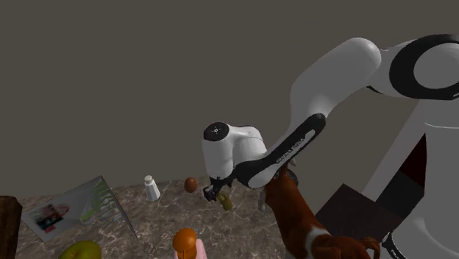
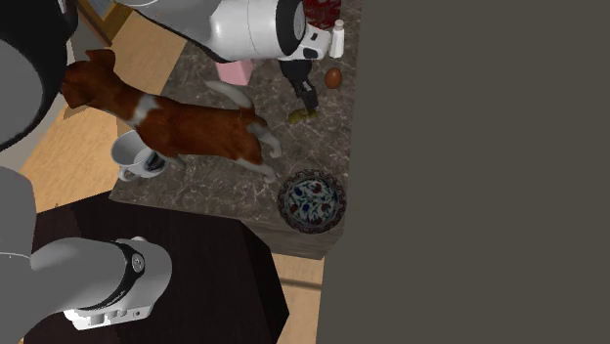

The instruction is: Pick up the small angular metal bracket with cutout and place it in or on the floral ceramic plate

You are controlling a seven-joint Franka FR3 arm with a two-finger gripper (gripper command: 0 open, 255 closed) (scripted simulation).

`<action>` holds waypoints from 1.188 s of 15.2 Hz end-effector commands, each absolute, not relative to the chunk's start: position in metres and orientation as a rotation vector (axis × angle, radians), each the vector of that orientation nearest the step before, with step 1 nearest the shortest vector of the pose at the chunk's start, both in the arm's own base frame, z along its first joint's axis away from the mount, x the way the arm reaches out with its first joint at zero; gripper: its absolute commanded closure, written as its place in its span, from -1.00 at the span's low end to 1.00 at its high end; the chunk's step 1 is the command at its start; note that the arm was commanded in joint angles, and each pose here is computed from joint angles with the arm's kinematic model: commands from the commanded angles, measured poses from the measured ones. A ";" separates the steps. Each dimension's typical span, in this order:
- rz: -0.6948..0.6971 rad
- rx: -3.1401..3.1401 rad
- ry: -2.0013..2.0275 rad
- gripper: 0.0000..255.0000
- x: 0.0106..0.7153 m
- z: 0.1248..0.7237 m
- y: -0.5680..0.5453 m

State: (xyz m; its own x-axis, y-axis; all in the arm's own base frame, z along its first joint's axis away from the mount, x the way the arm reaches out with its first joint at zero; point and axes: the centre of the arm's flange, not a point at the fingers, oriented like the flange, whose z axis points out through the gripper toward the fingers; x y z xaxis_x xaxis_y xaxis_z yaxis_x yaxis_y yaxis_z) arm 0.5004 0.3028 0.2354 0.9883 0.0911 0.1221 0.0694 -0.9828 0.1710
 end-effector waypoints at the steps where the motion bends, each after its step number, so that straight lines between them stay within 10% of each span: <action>1: -0.058 3.149 -0.070 -1.00 0.530 0.239 0.272; 16: -0.058 3.149 -0.070 -1.00 0.529 0.199 0.272; 17: -0.058 3.149 -0.070 1.00 0.529 0.199 0.272; 18: -0.058 3.149 -0.070 1.00 0.529 0.199 0.272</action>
